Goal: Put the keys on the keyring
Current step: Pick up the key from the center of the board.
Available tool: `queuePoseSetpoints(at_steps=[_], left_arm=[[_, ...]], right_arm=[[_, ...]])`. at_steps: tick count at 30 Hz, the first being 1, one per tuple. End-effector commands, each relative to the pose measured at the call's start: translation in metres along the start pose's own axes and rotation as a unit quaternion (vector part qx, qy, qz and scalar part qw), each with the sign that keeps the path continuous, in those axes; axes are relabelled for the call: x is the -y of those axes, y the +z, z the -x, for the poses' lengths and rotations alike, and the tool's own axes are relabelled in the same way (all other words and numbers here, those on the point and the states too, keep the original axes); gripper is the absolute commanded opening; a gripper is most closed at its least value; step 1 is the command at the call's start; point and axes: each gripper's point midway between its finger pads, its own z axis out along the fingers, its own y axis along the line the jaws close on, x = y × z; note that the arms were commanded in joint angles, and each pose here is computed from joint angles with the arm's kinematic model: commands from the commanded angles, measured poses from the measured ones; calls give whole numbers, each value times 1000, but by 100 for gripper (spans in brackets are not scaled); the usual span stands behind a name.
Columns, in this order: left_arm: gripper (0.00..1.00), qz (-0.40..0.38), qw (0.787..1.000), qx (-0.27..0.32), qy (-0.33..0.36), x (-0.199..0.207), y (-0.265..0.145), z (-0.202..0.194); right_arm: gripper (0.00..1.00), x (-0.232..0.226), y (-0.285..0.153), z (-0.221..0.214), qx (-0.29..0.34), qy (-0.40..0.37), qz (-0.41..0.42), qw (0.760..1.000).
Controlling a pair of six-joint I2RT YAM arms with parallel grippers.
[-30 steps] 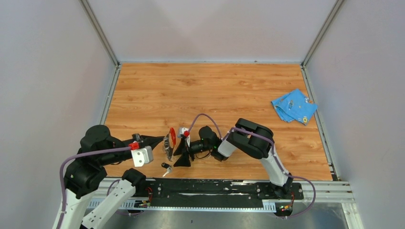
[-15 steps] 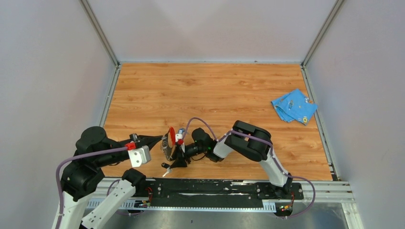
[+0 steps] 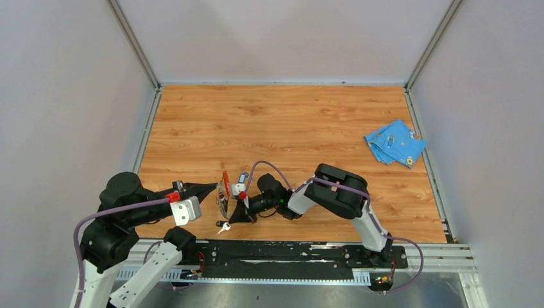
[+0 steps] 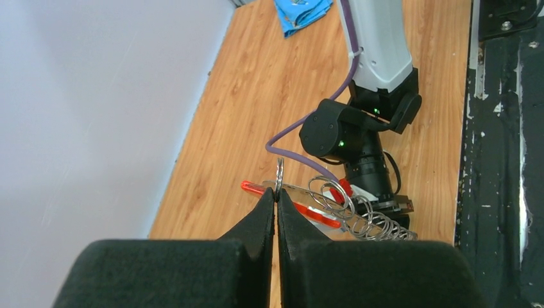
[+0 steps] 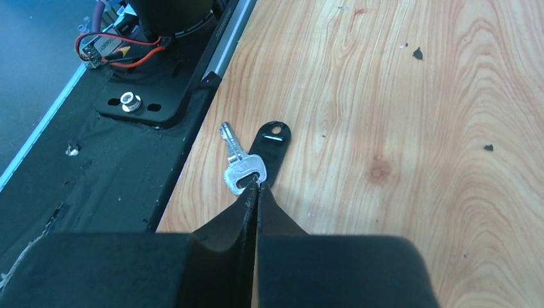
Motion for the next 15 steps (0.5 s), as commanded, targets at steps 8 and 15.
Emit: queuePoseSetpoints(at_steps=[8,15], left_arm=[[0,-56,998,24,-17,19,12,-2],[0,-139,988,74,-3,39,25,6]], right_arm=[[0,-35,-58,14,-29,19,-67,997],[0,-54,-128,63,-71,-34,-153,985]])
